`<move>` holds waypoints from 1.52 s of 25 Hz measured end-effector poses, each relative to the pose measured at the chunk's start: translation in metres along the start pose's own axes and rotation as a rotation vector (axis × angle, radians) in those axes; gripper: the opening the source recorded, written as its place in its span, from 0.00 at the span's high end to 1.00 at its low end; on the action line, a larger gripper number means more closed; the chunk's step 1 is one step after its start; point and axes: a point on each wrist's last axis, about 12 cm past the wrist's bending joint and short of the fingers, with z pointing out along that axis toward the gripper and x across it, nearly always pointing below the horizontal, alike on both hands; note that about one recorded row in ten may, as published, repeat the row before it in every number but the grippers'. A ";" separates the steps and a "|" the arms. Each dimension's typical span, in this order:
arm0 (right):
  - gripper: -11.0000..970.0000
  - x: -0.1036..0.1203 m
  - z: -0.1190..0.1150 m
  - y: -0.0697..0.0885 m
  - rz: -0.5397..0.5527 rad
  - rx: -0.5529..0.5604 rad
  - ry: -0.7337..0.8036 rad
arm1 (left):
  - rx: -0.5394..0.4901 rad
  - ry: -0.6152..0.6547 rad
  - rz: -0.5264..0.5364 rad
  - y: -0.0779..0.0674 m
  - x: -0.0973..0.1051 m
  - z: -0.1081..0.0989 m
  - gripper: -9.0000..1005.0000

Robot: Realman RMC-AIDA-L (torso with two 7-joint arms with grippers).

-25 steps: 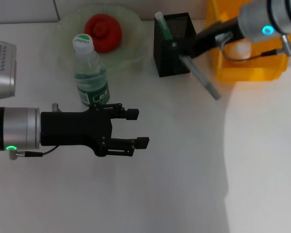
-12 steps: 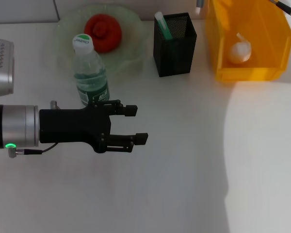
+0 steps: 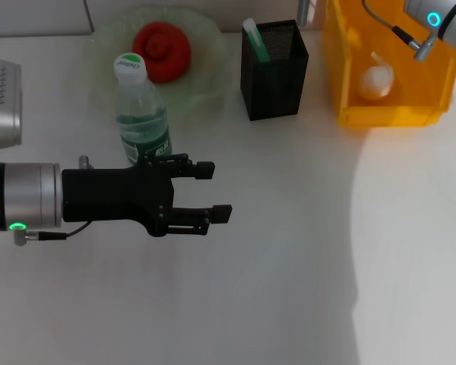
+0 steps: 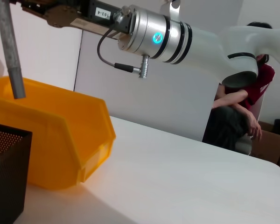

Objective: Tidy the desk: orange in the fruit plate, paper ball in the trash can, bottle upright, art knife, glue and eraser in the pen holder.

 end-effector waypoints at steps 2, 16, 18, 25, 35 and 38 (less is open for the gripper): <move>0.81 0.001 0.005 0.001 -0.009 0.010 0.016 | -0.001 -0.001 0.000 0.000 0.000 0.000 0.22; 0.49 -0.016 -0.046 -0.014 0.096 -0.104 0.056 | -0.006 -0.009 -0.016 -0.001 0.003 -0.003 0.22; 0.41 -0.019 -0.061 -0.016 0.101 -0.125 0.068 | -0.006 -0.009 -0.016 -0.001 0.003 -0.003 0.22; 0.22 -0.008 -0.180 -0.001 0.033 -0.493 0.283 | 0.072 -0.026 -0.032 -0.009 -0.002 -0.020 0.22; 0.22 0.053 -0.246 0.034 0.122 -0.692 0.317 | 0.157 -0.009 -0.077 -0.011 -0.013 -0.031 0.22; 0.22 0.059 -0.240 0.034 0.124 -0.674 0.323 | 0.161 -0.003 -0.086 -0.011 -0.016 -0.029 0.22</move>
